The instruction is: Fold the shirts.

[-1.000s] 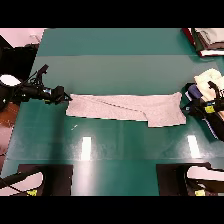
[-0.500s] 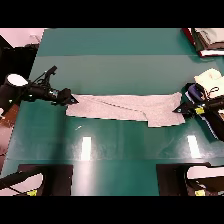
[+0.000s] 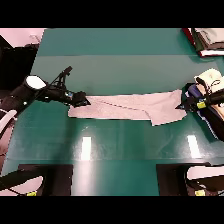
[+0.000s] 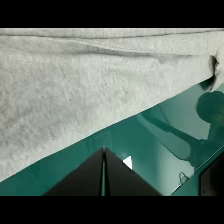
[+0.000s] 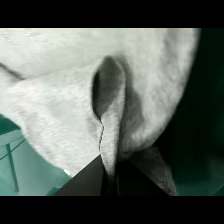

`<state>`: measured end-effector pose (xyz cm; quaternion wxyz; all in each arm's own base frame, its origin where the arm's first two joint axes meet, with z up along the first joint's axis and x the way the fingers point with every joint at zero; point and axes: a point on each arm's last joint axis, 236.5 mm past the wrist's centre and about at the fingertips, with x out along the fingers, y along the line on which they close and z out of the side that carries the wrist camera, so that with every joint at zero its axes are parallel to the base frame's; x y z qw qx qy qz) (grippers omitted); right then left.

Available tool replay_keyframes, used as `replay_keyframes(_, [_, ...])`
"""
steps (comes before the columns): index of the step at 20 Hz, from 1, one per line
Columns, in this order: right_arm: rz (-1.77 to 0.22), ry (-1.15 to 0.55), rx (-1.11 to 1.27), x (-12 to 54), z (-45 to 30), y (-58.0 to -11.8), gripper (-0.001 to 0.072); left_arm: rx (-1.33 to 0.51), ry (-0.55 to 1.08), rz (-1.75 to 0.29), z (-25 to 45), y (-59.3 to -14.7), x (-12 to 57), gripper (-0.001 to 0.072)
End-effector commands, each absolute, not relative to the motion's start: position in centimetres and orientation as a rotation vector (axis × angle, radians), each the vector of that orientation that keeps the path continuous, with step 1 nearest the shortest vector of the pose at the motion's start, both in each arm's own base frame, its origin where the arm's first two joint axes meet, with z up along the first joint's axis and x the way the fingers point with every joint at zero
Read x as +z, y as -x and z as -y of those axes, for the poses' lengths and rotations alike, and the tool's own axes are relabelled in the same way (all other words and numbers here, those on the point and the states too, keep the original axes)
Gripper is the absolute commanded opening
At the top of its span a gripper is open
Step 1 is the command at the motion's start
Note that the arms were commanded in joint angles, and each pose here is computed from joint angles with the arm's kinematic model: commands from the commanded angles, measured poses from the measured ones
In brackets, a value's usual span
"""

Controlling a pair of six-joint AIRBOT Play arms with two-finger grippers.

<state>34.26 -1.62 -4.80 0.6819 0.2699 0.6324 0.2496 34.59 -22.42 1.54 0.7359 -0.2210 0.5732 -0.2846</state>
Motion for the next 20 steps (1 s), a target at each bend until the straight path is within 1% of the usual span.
replay_keyframes(1, [-1.362,-0.616,0.695,-0.1,-1.6,-35.7,0.0014,-0.641,0.467,-1.247,25.7,-34.9,1.0,0.0021])
replay_keyframes(2, [-1.348,-0.593,0.710,1.1,-2.7,-36.1,0.0014,-0.661,0.451,-1.252,27.0,-35.0,0.8,0.0021])
replay_keyframes(7, [-1.233,-0.374,0.785,9.6,-9.6,-38.0,0.0014,-0.766,0.371,-1.300,34.1,-36.4,-1.9,0.0021])
replay_keyframes(10, [-1.140,-0.246,0.857,14.5,-15.0,-38.0,0.0014,-0.801,0.350,-1.302,37.4,-37.8,-3.2,0.0021])
replay_keyframes(13, [-1.054,-0.140,0.939,18.0,-20.0,-37.4,0.0014,-0.829,0.349,-1.316,39.1,-38.4,-4.0,0.0021])
replay_keyframes(17, [-1.064,-0.004,0.905,18.4,-21.9,-36.6,0.0014,-0.829,0.344,-1.320,39.2,-38.4,-4.5,0.0022])
replay_keyframes(20, [-1.066,0.026,0.927,18.6,-23.1,-35.8,0.0014,-0.835,0.327,-1.318,38.5,-38.7,-4.4,0.0021])
